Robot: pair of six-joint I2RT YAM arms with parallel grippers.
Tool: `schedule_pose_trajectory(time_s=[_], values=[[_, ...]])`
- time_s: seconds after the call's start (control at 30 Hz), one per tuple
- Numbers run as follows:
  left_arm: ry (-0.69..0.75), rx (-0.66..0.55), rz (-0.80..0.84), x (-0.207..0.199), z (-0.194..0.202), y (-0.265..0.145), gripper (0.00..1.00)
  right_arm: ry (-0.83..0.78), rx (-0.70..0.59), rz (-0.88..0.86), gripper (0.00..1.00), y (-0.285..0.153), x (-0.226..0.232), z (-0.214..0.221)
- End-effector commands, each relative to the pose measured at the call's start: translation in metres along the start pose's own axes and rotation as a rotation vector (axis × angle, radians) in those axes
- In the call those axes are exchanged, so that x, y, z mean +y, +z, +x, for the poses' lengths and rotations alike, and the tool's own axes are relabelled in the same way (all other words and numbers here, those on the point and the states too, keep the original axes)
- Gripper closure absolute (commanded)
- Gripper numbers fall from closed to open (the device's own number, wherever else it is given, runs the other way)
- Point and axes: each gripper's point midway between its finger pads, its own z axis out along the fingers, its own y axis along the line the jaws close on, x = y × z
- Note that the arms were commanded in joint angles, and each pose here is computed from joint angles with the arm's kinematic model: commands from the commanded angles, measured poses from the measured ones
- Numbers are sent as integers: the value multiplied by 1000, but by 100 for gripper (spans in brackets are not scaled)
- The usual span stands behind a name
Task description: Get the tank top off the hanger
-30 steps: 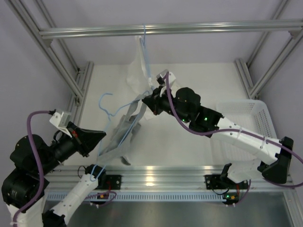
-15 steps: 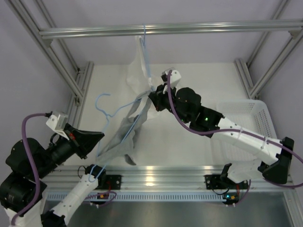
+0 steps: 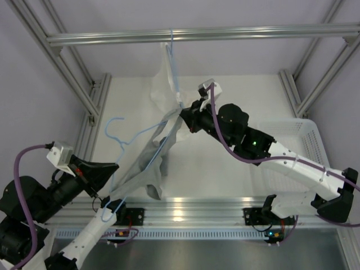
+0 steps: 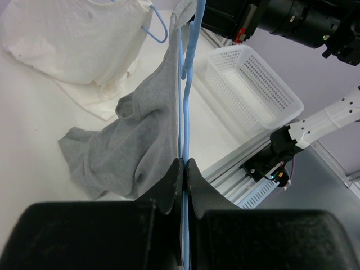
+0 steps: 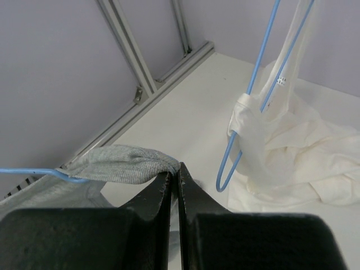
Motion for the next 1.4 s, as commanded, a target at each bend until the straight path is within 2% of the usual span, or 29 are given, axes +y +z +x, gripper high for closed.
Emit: schedule_pose_trajectory(time_s=[0.0, 0.63, 1.0, 1.13, 1.37], values=[[18, -11, 31, -7, -2, -8, 100, -5, -62, 33, 100, -17, -5, -33], [53, -16, 182, -30, -3, -10, 100, -23, -18, 88, 100, -27, -27, -28], [86, -32, 202, -33, -6, -9, 100, -22, 23, -43, 100, -26, -12, -19], [110, -29, 231, -36, -3, -11, 100, 1, 39, -39, 100, -27, -20, -20], [130, -99, 216, -36, -13, -18, 100, 9, 111, -115, 100, -28, -11, -1]])
